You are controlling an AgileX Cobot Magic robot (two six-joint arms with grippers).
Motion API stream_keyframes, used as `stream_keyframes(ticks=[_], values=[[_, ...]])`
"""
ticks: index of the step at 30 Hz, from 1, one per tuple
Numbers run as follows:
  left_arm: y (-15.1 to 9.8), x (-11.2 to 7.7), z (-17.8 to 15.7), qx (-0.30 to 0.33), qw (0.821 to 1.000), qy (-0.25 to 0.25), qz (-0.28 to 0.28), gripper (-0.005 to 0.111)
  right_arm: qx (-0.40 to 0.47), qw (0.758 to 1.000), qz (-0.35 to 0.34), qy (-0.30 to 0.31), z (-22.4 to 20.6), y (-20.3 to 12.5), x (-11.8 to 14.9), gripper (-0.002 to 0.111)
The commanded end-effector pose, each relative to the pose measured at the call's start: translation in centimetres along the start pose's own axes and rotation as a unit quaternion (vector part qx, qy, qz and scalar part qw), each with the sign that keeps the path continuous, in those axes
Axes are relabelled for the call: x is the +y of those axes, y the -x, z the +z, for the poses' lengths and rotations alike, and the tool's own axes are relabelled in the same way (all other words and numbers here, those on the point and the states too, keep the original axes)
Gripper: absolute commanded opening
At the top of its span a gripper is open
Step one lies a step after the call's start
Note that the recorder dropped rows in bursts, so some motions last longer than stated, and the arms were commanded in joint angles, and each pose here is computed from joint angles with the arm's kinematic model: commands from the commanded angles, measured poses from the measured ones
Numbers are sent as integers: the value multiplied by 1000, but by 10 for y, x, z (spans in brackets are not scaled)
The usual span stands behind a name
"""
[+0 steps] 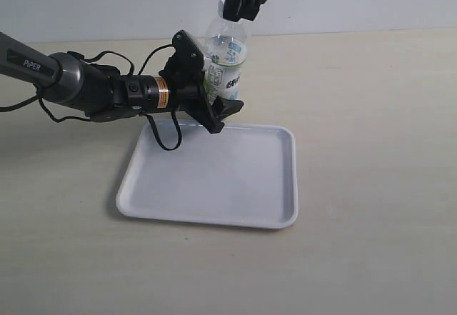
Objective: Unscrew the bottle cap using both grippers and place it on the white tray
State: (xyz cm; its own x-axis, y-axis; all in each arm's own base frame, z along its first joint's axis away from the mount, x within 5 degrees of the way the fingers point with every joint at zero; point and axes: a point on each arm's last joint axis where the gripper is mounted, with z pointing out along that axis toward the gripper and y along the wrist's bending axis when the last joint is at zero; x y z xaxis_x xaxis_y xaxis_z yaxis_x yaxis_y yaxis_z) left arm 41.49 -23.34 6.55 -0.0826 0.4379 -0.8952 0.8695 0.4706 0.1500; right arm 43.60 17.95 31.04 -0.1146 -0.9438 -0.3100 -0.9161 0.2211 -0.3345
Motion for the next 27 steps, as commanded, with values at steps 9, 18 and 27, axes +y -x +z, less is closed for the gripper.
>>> stream_keyframes(ticks=[9,18,27], values=[[1,0,0,3,1000,3,-9,0,-32,981,-192,4,-5,10,5,0],[1,0,0,4,1000,2,-18,0,-32,957,-287,1,-5,10,5,0],[1,0,0,4,1000,2,-17,0,-42,963,-267,-17,-27,12,5,30]])
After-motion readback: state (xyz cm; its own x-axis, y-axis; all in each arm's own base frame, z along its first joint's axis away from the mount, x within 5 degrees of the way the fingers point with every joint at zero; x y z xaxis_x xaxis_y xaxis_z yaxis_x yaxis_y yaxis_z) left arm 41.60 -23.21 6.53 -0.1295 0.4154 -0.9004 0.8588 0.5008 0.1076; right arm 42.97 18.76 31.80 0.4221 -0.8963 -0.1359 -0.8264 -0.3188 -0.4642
